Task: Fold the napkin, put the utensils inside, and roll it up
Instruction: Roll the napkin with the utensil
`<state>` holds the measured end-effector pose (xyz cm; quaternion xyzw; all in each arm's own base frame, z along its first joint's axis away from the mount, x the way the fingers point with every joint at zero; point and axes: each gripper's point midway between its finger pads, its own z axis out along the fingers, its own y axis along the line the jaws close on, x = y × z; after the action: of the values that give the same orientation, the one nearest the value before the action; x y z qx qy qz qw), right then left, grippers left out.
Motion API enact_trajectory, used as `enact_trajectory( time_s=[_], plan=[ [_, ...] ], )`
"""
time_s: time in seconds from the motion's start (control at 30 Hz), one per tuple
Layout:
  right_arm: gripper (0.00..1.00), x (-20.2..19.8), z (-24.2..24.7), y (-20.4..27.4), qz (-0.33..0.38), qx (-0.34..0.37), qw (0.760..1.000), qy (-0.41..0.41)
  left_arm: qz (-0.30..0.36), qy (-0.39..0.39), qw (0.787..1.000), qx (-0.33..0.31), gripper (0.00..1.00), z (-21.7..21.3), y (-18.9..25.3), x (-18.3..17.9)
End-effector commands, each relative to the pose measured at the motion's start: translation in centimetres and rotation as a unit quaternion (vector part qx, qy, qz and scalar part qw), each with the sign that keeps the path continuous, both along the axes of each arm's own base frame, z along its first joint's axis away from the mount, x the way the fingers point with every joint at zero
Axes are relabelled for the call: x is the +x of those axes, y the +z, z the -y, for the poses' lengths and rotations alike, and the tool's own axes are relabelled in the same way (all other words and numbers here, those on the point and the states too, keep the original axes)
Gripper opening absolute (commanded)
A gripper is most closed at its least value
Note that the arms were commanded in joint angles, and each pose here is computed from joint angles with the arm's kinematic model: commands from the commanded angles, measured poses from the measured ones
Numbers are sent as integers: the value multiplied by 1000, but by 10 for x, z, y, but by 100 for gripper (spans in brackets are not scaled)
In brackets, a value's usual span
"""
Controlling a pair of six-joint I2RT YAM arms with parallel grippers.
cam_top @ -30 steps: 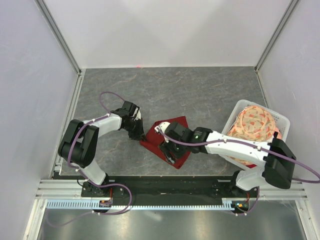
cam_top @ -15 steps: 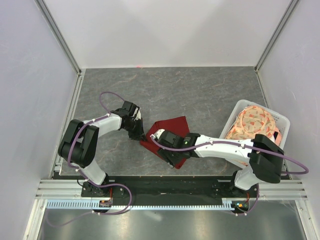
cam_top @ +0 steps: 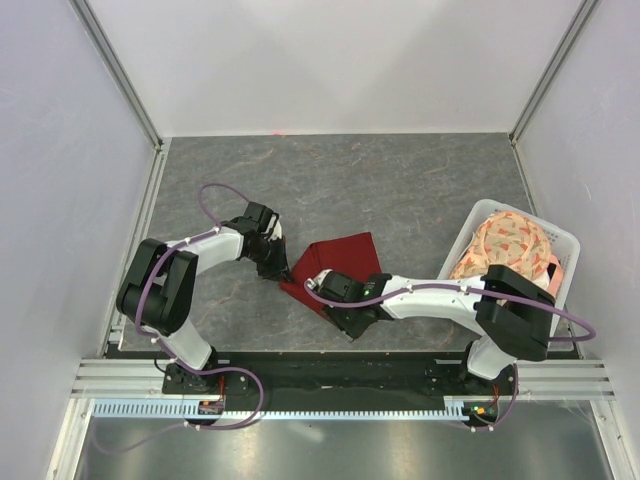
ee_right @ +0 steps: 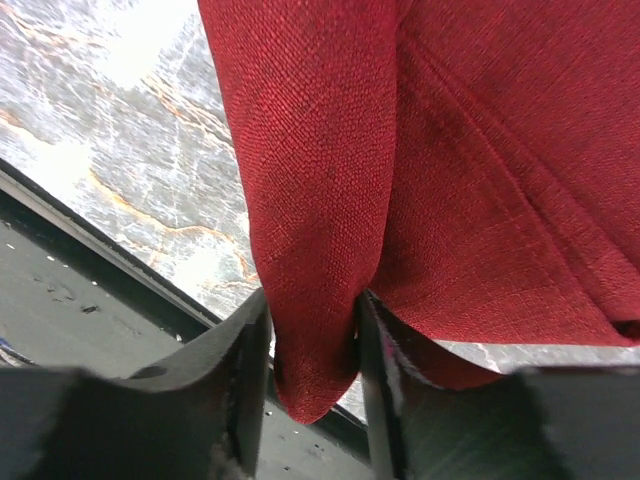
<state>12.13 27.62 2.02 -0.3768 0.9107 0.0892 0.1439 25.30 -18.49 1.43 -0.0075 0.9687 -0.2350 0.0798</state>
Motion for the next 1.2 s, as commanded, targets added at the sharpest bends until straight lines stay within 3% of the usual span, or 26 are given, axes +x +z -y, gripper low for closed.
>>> enact_trajectory(
  time_s=[0.0, 0.2, 0.37, 0.53, 0.57, 0.67, 0.7, 0.8, 1.03, 1.17],
  plan=[
    [38, -9, -7, -7, -26, 23, 999, -1, -5, -19, 999, 45, 2, -15, -15, -6],
    [23, -21, -7, -14, -104, 91, 990, -2, -5, -19, 999, 43, 2, -15, -14, -7],
    [21, -17, 3, -22, -149, 129, 980, -15, -5, -20, 999, 42, 2, -14, -15, -4],
    [22, -21, 9, -31, -168, 125, 978, -8, 2, -18, 999, 48, 4, -15, -13, 1],
    [22, -21, 9, -31, -170, 124, 978, -8, 10, -14, 998, 57, 8, -17, -12, 4],
    [22, -24, 10, -36, -179, 119, 977, -3, 42, -6, 997, 68, 38, -21, 2, 18],
    [22, -25, 10, -38, -182, 115, 977, -3, 52, -2, 996, 73, 54, -22, 6, 22],
    [21, -26, 10, -41, -187, 113, 976, 1, 89, 17, 992, 93, 67, -29, 23, 38],
    [21, -27, 11, -48, -205, 112, 972, 6, 128, 52, 984, 111, 70, -42, 33, 40],
    [20, -27, 13, -51, -214, 110, 971, 6, 156, 42, 986, 42, 70, -24, 42, 34]
  ],
)
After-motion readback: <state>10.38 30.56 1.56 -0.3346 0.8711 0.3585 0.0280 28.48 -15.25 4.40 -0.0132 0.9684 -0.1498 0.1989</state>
